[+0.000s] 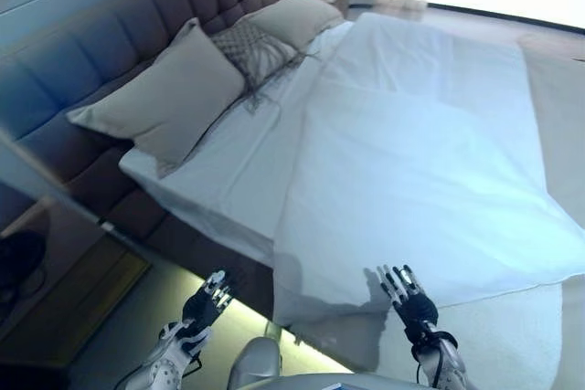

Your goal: Make the bed neatly

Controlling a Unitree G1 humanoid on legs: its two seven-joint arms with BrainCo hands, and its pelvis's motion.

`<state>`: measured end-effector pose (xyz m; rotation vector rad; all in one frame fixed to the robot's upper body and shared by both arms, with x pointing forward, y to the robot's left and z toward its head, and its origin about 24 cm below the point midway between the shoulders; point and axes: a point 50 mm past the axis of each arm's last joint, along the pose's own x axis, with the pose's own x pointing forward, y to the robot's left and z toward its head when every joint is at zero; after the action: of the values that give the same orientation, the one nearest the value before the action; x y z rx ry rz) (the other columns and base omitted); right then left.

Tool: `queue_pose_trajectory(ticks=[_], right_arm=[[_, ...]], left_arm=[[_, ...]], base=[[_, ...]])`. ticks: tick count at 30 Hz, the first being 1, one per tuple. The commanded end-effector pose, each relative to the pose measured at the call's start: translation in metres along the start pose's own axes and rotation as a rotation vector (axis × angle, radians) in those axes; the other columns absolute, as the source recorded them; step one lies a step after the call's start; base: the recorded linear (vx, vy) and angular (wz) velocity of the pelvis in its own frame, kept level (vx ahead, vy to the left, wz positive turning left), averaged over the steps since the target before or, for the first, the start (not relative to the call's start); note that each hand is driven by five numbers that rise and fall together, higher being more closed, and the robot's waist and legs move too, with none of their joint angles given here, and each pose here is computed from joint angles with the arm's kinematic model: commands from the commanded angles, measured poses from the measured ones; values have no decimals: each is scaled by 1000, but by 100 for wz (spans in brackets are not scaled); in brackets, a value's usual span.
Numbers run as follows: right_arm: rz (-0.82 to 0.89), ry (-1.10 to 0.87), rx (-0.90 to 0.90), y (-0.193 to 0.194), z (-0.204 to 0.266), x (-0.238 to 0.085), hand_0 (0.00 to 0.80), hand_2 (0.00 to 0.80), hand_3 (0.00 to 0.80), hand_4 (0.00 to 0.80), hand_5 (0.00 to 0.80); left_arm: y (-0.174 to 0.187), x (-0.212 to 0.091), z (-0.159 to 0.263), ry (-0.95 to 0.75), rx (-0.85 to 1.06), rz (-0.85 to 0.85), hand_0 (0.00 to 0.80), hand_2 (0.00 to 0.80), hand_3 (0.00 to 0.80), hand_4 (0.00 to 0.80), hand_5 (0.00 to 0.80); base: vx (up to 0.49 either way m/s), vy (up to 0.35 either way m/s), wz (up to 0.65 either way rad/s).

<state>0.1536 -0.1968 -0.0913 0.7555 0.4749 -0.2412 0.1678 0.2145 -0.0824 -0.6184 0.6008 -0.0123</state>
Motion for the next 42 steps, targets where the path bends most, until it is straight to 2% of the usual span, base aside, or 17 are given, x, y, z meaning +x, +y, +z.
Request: queue_pose_trajectory(ticks=[1, 7, 14, 20, 23, 30, 36, 42], right_arm=[[92, -121, -29, 24, 24, 11, 0, 0, 0, 0, 0], [125, -144, -46, 39, 32, 21, 0, 0, 0, 0, 0], [96, -97, -76, 26, 34, 15, 0, 0, 0, 0, 0], [18, -123, -8, 20, 47, 24, 0, 0, 0, 0, 0], [-22, -153, 7, 19, 55, 31, 0, 0, 0, 0, 0], [-263, -269, 216, -20, 74, 24, 0, 0, 0, 0, 0], [-382, -277, 271, -62, 88, 15, 0, 0, 0, 0, 0], [-481, -223, 352, -92, 71, -4, 0, 0, 0, 0, 0]], left_arm=[[-8, 6, 41, -139, 98, -43, 0, 0, 0, 0, 0], [-15, 10, 57, -204, 82, -67, 0, 0, 0, 0, 0], [-10, 0, 35, -159, 24, -76, 0, 0, 0, 0, 0], [-27, 20, 27, -83, -56, -116, 0, 0, 0, 0, 0], [-36, 26, 28, -63, -36, -134, 0, 0, 0, 0, 0], [-46, 30, 39, 0, 44, -179, 0, 0, 0, 0, 0], [-43, 28, 68, -70, 124, -174, 0, 0, 0, 0, 0], [-31, 20, 71, -98, 107, -140, 0, 0, 0, 0, 0]], base=[[183, 119, -33], [3, -32, -44], [-30, -73, -5], [-92, 54, 22], [86, 251, -5], [96, 180, 14], [95, -319, 6], [52, -258, 4]])
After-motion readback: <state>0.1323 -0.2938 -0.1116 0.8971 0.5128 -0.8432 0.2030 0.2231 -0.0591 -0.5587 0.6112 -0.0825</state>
